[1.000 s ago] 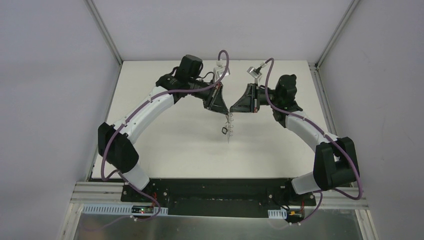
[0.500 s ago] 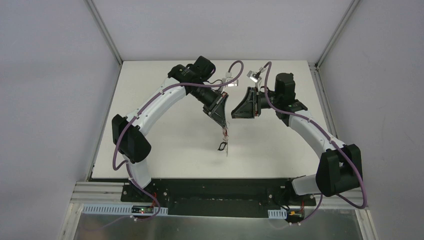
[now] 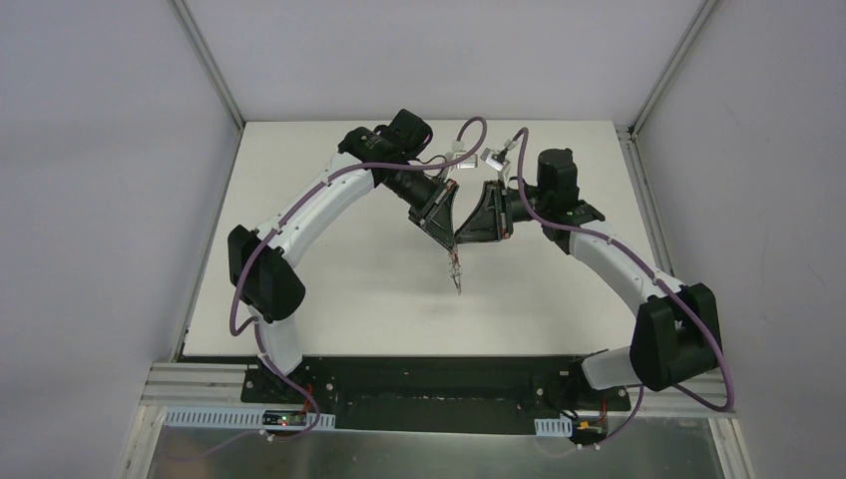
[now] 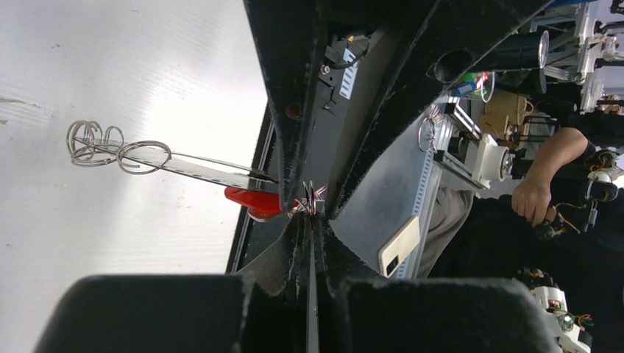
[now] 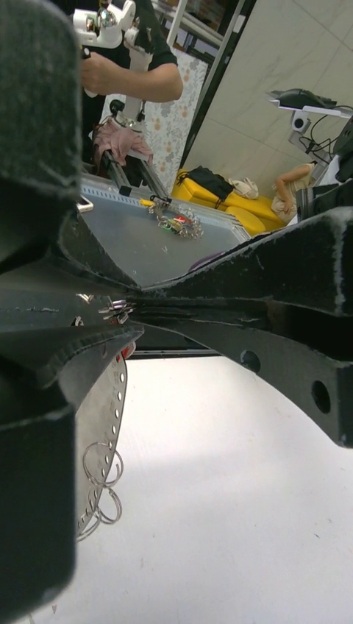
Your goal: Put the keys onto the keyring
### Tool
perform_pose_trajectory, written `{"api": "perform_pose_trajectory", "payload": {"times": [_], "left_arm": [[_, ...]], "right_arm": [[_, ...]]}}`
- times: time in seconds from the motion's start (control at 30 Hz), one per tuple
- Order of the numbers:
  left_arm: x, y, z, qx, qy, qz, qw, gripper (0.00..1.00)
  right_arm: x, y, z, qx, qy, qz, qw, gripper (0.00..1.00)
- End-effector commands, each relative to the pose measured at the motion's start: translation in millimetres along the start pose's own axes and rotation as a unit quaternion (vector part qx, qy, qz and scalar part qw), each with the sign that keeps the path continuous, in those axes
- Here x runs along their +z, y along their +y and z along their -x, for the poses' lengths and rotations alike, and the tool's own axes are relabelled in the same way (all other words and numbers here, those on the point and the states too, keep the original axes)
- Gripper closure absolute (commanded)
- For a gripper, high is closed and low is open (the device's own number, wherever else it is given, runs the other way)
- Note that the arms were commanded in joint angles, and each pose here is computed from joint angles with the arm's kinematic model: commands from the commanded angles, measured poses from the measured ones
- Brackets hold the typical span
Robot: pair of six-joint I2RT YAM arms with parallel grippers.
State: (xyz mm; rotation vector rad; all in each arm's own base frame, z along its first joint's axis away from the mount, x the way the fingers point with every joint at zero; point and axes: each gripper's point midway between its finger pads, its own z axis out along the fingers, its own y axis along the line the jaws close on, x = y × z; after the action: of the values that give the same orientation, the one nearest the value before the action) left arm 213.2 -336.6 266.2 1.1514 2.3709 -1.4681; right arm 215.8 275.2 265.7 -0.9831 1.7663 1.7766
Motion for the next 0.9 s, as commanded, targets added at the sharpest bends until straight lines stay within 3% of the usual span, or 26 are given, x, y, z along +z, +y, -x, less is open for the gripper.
{"api": "perform_pose_trajectory", "payload": {"times": [0.0, 0.37, 0.57, 0.77, 0.87], "left_arm": [[-4, -18, 9, 0.017, -0.013, -0.025, 0.999, 1.0], [-8, -16, 9, 0.023, -0.017, -0.021, 0.999, 1.0], [-12, -15, 9, 0.026, -0.024, -0.02, 0.999, 1.0], [-19, -15, 14, 0.05, -0.047, -0.027, 0.997, 1.0], [-25, -11, 21, 0.091, -0.077, -0.014, 0.993, 0.9]], "right_arm": [[3, 8, 1, -0.017, 0.006, 0.024, 1.0, 0.8], [3, 9, -1, -0.019, 0.007, 0.027, 0.999, 0.86], [3, 9, 0, -0.019, 0.008, 0.03, 0.999, 1.0], [0, 10, 12, -0.017, -0.001, 0.021, 1.0, 1.0], [-2, 9, 22, -0.012, -0.014, 0.011, 1.0, 1.0]]}}
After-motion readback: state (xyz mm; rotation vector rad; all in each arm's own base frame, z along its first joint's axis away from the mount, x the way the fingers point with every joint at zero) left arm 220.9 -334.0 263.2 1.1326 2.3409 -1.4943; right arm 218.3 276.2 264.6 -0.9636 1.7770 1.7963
